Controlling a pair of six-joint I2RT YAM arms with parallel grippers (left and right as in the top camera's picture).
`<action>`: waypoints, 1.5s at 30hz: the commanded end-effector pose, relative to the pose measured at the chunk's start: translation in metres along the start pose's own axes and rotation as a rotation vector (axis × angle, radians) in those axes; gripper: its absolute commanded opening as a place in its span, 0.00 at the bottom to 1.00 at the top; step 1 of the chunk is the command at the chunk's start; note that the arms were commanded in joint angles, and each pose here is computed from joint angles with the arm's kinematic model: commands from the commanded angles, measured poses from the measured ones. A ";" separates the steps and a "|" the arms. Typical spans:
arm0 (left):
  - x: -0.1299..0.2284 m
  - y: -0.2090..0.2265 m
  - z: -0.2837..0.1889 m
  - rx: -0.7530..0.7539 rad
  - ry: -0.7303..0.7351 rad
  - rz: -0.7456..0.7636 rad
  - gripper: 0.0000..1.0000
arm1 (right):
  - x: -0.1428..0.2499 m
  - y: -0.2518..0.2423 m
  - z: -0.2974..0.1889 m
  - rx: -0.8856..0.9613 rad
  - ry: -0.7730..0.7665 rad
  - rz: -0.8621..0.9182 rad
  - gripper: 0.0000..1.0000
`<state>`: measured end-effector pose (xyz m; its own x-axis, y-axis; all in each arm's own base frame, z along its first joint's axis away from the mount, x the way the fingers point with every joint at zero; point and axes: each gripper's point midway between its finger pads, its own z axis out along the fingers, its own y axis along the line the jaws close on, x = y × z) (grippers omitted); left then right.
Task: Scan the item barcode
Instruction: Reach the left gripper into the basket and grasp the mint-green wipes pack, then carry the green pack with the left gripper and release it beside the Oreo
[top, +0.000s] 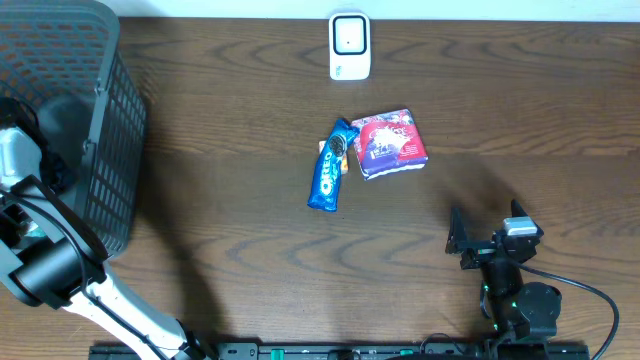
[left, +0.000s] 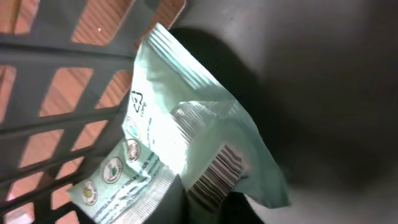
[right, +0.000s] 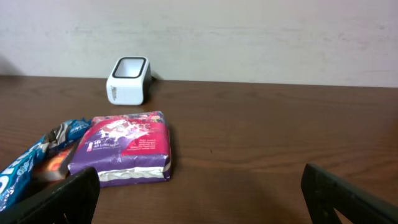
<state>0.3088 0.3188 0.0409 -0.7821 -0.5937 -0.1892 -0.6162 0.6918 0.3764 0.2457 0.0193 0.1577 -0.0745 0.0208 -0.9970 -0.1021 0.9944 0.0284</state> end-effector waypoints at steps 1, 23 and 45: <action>0.021 -0.010 0.016 0.036 0.087 -0.001 0.07 | 0.001 0.001 0.000 -0.004 0.001 0.014 0.99; 0.013 -0.068 -0.477 1.114 -0.962 -0.172 0.07 | 0.001 0.001 0.000 -0.004 0.001 0.014 0.99; 0.206 -0.376 -0.326 0.881 -0.262 0.643 0.14 | 0.001 0.001 0.000 -0.004 0.001 0.014 0.99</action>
<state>0.4074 -0.2043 0.1790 -0.8944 -0.0150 -0.4470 0.1561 0.9261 -0.3435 0.2457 0.0192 0.1577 -0.0745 0.0208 -0.9970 -0.1017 0.9944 0.0284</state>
